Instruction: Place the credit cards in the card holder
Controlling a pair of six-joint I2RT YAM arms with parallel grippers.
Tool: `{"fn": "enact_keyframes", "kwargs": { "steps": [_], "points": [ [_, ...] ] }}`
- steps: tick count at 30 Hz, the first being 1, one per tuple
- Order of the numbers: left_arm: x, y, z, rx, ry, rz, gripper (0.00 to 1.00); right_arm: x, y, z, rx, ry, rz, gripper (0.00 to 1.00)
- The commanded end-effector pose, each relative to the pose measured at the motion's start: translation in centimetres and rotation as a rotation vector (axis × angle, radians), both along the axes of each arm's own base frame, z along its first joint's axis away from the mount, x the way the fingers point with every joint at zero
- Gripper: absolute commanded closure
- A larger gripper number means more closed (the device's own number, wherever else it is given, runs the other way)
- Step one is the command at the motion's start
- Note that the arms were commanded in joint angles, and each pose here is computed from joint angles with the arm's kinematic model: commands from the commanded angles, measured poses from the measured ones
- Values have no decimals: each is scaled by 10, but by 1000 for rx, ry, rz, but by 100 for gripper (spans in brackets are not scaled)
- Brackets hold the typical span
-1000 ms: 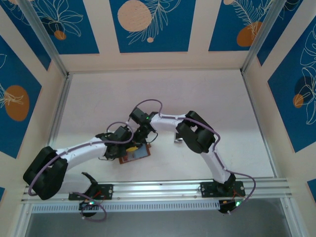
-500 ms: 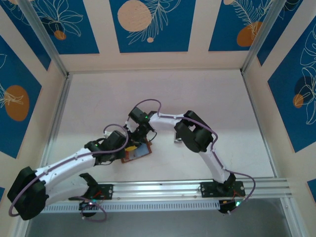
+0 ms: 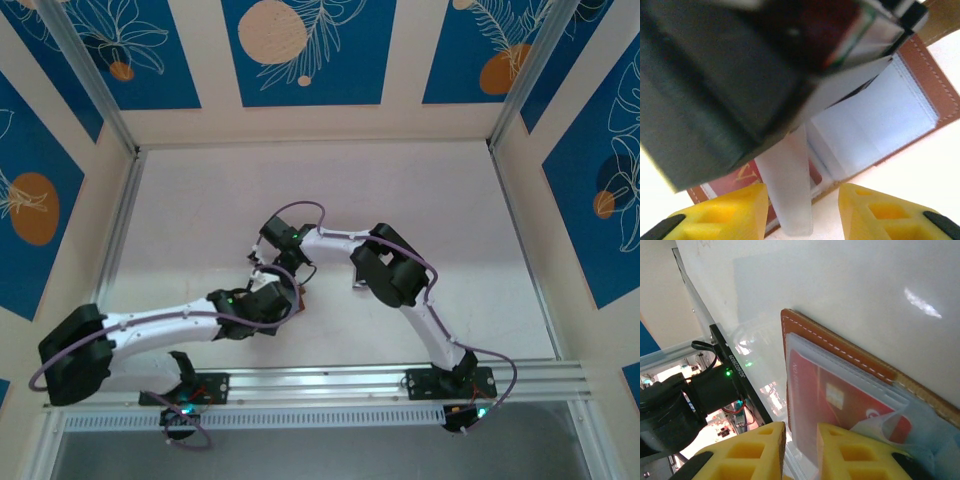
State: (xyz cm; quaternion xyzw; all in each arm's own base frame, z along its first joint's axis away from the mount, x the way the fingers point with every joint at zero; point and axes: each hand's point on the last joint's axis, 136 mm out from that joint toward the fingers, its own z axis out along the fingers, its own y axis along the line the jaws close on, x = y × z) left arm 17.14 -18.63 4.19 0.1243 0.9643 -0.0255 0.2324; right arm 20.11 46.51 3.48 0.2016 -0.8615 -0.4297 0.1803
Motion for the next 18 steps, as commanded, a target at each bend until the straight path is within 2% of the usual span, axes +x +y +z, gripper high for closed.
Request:
{"fn": "enact_keyframes", "kwargs": {
  "steps": [1, 10, 18],
  "points": [
    [11, 1, 3, 73, -72, 22, 57, -5, -6, -16, -46, 43, 1, 76],
    [7, 18, -10, 195, -101, 66, 59, -3, -6, -14, -38, 46, 3, 76],
    [-3, 10, -8, 127, -181, 23, 59, -3, -7, -15, -39, 56, 5, 76]
  ]
}}
